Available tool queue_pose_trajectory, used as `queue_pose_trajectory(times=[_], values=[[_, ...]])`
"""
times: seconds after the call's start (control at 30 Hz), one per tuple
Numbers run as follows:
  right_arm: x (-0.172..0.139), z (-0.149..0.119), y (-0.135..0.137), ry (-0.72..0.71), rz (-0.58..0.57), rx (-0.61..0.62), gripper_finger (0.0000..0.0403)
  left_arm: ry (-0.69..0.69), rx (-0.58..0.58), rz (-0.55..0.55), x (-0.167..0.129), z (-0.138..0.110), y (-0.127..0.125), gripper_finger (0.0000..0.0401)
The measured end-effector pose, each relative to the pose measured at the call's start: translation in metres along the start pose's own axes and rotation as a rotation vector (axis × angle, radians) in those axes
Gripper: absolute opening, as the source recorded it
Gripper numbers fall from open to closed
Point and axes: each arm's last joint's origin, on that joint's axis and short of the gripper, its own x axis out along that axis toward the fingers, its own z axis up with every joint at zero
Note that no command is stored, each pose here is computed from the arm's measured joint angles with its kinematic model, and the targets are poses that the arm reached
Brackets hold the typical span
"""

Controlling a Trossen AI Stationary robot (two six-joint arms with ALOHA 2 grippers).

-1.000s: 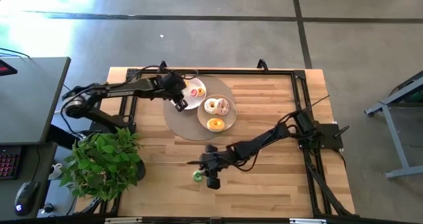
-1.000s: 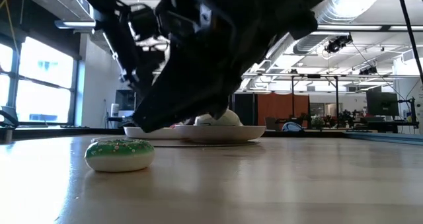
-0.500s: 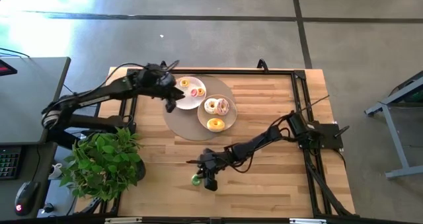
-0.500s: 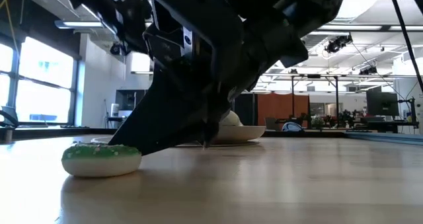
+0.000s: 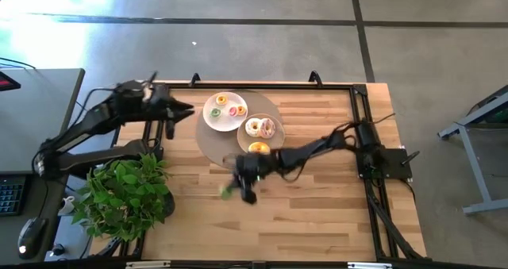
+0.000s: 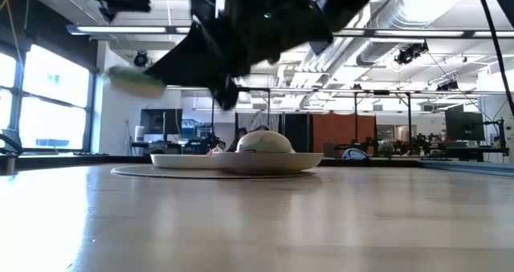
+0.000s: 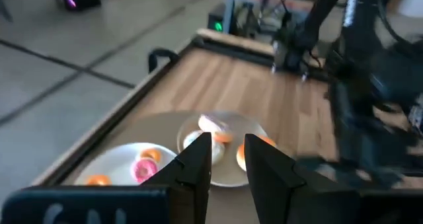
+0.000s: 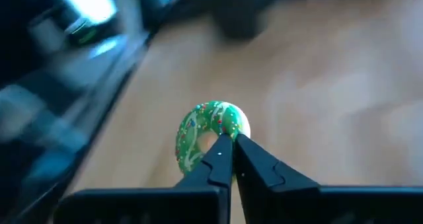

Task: Pick & Place donuts
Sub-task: Put the small green doughnut on the white plate

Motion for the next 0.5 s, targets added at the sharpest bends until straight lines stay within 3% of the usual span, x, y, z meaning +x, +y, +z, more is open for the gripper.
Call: queue_pose_trajectory(times=[0.23, 0.33, 0.5], values=[[-0.055, 0.059, -0.072, -0.257, -0.43, -0.159, 0.0004, -0.146, 0.028, 0.029, -0.04, -0.003, -0.007, 0.0089], [-0.075, 0.066, -0.112, -0.291, -0.534, -0.101, 0.0005, -0.18, 0.034, 0.03, -0.049, -0.005, -0.008, 0.0089], [-0.106, 0.061, -0.169, -0.282, -0.662, 0.095, 0.0004, -0.195, 0.037, 0.03, -0.053, -0.006, -0.009, 0.0089]])
